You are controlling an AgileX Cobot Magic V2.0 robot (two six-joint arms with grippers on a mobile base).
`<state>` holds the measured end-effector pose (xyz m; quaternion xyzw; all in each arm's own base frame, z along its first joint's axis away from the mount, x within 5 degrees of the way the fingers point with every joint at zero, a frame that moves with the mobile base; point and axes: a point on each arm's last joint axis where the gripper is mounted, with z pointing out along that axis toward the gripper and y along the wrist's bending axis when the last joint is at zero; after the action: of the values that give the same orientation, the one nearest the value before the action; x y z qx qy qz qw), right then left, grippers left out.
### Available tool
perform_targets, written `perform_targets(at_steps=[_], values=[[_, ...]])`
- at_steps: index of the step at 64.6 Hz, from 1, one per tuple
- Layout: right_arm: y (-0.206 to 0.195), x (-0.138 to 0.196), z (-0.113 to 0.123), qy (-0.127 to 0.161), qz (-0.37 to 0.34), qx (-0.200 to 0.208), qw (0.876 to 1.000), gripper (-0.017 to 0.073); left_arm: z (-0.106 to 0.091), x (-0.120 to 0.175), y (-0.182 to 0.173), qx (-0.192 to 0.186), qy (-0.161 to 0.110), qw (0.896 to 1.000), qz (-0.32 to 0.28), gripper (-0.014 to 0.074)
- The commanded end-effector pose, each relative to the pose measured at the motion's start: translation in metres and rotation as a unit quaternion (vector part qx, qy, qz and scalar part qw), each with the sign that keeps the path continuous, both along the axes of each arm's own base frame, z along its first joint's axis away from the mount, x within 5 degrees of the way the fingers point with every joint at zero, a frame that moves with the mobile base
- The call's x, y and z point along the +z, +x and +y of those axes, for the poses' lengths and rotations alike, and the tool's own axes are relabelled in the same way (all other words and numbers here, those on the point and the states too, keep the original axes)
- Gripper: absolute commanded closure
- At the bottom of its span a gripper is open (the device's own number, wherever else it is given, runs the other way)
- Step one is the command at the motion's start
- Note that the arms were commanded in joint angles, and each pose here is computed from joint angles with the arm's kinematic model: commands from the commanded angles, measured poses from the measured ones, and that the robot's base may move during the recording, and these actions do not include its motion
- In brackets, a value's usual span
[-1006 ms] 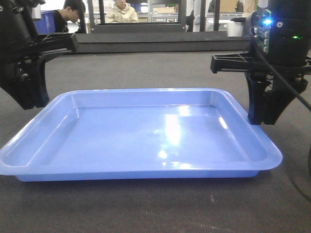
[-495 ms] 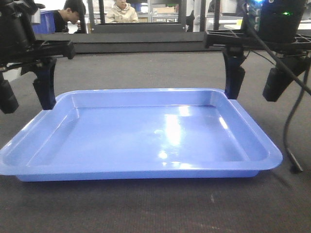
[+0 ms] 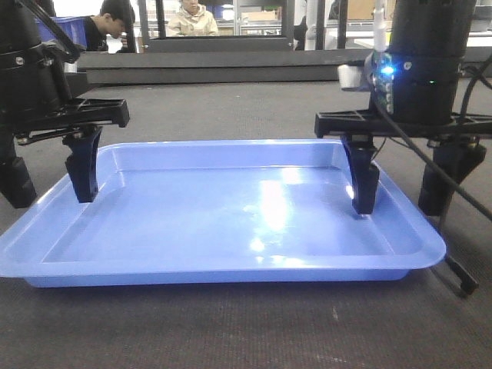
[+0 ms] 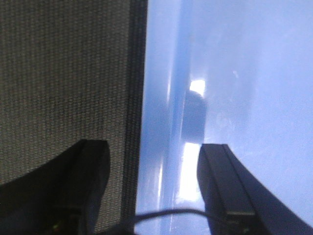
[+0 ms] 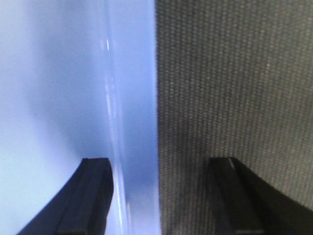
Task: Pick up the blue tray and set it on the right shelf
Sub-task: 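Lower both grippers onto opposite side rims of the blue tray, then close both grippers on the tray's side rims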
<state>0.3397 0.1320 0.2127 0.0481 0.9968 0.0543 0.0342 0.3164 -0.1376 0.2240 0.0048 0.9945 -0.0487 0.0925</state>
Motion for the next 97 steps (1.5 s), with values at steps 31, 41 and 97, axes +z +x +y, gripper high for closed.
perform_targets(at_steps=[31,41,97], values=[[-0.001,0.023,-0.001,0.012,-0.026,0.0,1.0,0.0043,0.0,0.015,0.007,0.021,-0.04,0.999,-0.026,0.0304],[0.001,0.023,0.0,0.014,-0.034,-0.001,0.999,0.0122,0.005,0.015,0.009,0.011,-0.035,0.999,-0.026,0.0305],[0.001,0.023,0.0,0.014,-0.033,0.0,0.999,0.0258,0.002,0.015,0.009,0.004,-0.042,0.999,-0.028,0.0465]])
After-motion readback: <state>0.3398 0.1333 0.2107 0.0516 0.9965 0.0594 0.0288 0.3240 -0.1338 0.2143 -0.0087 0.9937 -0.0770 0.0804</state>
